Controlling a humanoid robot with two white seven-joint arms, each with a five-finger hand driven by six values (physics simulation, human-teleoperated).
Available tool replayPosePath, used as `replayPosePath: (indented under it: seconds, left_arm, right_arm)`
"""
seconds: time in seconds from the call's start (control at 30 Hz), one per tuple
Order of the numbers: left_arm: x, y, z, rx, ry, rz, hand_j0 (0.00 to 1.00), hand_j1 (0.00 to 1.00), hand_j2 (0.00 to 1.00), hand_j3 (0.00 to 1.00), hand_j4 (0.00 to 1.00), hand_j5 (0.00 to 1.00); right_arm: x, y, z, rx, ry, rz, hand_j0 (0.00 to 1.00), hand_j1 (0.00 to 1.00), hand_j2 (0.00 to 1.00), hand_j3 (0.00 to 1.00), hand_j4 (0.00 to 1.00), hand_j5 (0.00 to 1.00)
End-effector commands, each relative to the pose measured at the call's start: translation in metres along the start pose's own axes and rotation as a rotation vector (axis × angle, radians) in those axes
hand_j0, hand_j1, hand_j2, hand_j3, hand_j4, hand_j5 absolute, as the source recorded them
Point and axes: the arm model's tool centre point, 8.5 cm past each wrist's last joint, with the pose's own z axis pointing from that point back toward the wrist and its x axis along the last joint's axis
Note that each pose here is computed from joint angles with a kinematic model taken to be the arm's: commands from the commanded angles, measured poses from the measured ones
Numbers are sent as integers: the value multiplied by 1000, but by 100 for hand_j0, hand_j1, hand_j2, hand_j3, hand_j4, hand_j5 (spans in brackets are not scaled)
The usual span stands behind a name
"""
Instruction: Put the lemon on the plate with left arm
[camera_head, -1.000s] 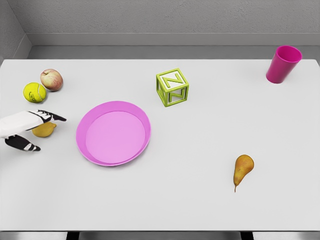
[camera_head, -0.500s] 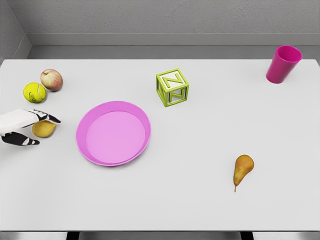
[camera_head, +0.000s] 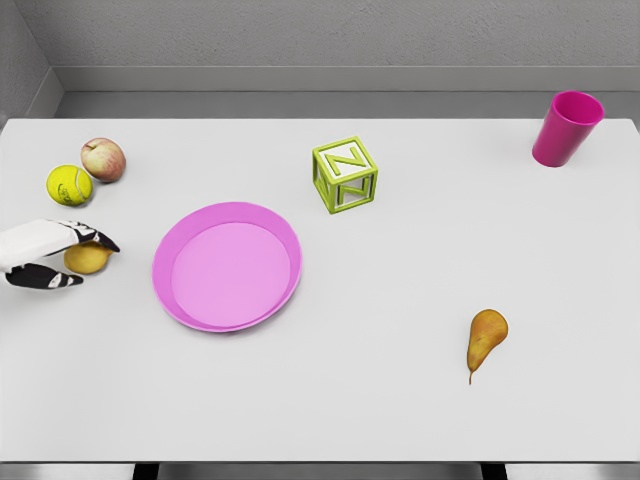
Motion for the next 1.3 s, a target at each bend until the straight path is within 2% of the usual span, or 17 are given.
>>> replayPosePath:
  seconds: [0.0, 0.2, 0.23, 0.43, 1.03, 1.13, 1.27]
  left_arm:
    - [0, 0, 0, 5, -3, 7, 65, 65, 65, 65, 65, 65]
    - [1, 0, -1, 3, -4, 7, 61, 61, 61, 61, 61, 61]
    - [1, 0, -1, 2, -3, 6, 56, 56, 56, 56, 56, 56]
    - [1, 0, 0, 5, -4, 6, 49, 49, 49, 49, 49, 49]
    - [4, 10, 0, 30, -15, -7, 48, 48, 48, 48, 48, 48]
    - [13, 21, -2, 52, -41, -31, 48, 48, 48, 48, 48, 48]
    - [17, 23, -4, 58, -52, -35, 48, 48, 48, 48, 48, 48]
  right_arm:
    - [0, 0, 0, -1, 0, 0, 100, 100, 100, 100, 100, 100]
    - [1, 0, 0, 1, -2, -1, 100, 100, 100, 100, 100, 100]
    - [0, 0, 0, 1, 0, 0, 100, 100, 100, 100, 100, 100]
    - [0, 0, 0, 1, 0, 0, 100, 100, 100, 100, 100, 100]
    - [1, 0, 0, -1, -1, -2, 100, 100, 100, 100, 100, 100]
    - [0, 0, 0, 0, 0, -2, 100, 100, 100, 100, 100, 100]
    - [1, 0, 0, 0, -1, -2, 100, 100, 100, 100, 100, 100]
